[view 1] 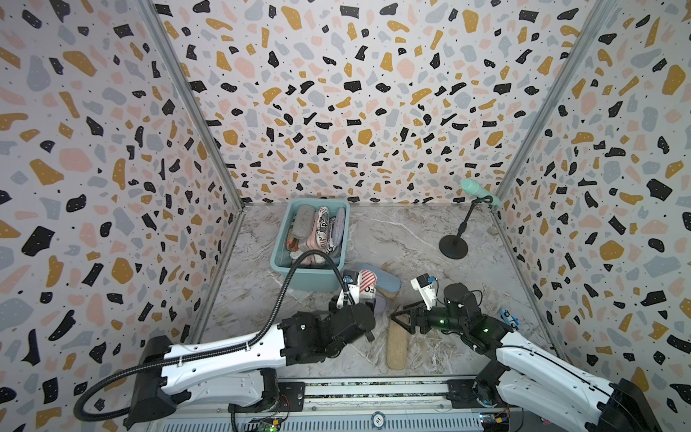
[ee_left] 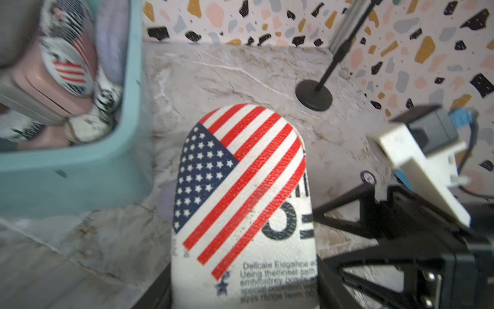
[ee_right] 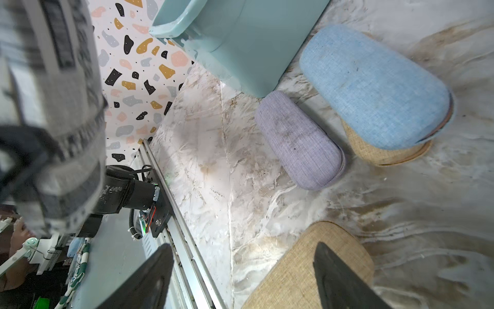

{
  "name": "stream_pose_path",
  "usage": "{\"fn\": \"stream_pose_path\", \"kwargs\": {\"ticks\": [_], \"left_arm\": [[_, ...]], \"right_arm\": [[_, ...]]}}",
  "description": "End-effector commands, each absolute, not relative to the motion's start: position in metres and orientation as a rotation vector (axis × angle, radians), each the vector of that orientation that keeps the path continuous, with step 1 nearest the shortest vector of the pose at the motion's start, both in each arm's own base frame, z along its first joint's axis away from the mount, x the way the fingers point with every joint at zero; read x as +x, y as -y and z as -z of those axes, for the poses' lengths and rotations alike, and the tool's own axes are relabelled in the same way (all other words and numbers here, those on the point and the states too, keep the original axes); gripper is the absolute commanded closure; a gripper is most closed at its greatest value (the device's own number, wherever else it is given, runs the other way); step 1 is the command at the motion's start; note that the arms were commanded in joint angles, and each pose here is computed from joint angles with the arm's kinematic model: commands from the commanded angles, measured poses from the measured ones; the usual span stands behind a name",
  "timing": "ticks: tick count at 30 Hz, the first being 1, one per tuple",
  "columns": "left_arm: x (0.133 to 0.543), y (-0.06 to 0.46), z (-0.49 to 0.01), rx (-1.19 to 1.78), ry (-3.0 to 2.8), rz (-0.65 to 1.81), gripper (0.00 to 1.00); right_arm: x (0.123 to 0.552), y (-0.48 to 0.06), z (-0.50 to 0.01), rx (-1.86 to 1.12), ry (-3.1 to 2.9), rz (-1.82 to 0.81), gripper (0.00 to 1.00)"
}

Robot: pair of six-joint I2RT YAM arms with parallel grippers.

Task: Put the glasses cases into the storage boxes
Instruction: Pick up the glasses case at the center of the board, then place the glasses case in the storage box.

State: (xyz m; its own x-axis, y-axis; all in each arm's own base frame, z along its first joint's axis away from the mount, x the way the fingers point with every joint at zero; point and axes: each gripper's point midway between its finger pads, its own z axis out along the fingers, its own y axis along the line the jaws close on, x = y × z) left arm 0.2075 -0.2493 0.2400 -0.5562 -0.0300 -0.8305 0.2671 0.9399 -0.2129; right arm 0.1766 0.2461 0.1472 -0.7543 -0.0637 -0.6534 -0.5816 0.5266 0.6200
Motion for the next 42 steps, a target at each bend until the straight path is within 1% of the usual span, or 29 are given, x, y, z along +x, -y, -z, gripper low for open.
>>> {"fn": "stream_pose_path", "kwargs": {"ticks": [1,5,11,14,19,21,23,29,32,33,34,37,42], "left_arm": [[0.243,0.198,-0.276,0.164,-2.072,0.158,0.54],[0.293,0.131,-0.301,0.072,-2.077,-0.08,0.55],[0.348,0.048,-0.295,-0.076,-2.115,-0.436,0.55],[0.37,0.038,-0.286,-0.078,-2.123,-0.462,0.55],[0.405,0.041,-0.264,-0.034,-2.149,-0.408,0.55],[0.411,0.037,-0.249,-0.032,-2.188,-0.435,0.57],[0.413,0.037,-0.233,-0.015,-2.229,-0.447,0.57],[0.415,0.039,-0.194,0.021,-2.317,-0.455,0.48],[0.413,0.033,-0.188,0.004,-2.337,-0.503,0.41],[0.412,0.032,-0.189,-0.004,-2.34,-0.509,0.37],[0.412,0.032,-0.193,-0.013,-2.337,-0.505,0.32],[0.411,0.034,-0.21,-0.024,-2.309,-0.47,0.21],[0.411,0.044,-0.264,-0.069,-2.196,-0.319,0.13]], "right_arm": [[0.182,-0.251,-0.163,-0.556,-2.128,-1.186,0.16],[0.184,-0.253,-0.168,-0.561,-2.12,-1.181,0.16],[0.187,-0.251,-0.174,-0.544,-2.097,-1.17,0.16],[0.186,-0.251,-0.175,-0.542,-2.098,-1.172,0.16],[0.185,-0.25,-0.18,-0.537,-2.086,-1.178,0.16],[0.184,-0.248,-0.18,-0.533,-2.089,-1.172,0.16],[0.184,-0.247,-0.178,-0.528,-2.099,-1.166,0.16],[0.189,-0.241,-0.168,-0.495,-2.145,-1.106,0.16],[0.192,-0.237,-0.166,-0.475,-2.174,-1.068,0.15],[0.195,-0.234,-0.163,-0.451,-2.196,-1.039,0.14],[0.198,-0.23,-0.157,-0.417,-2.233,-0.996,0.14],[0.203,-0.216,-0.139,-0.347,-2.355,-0.865,0.14],[0.199,-0.21,-0.128,-0.312,-2.414,-0.815,0.14]]}}
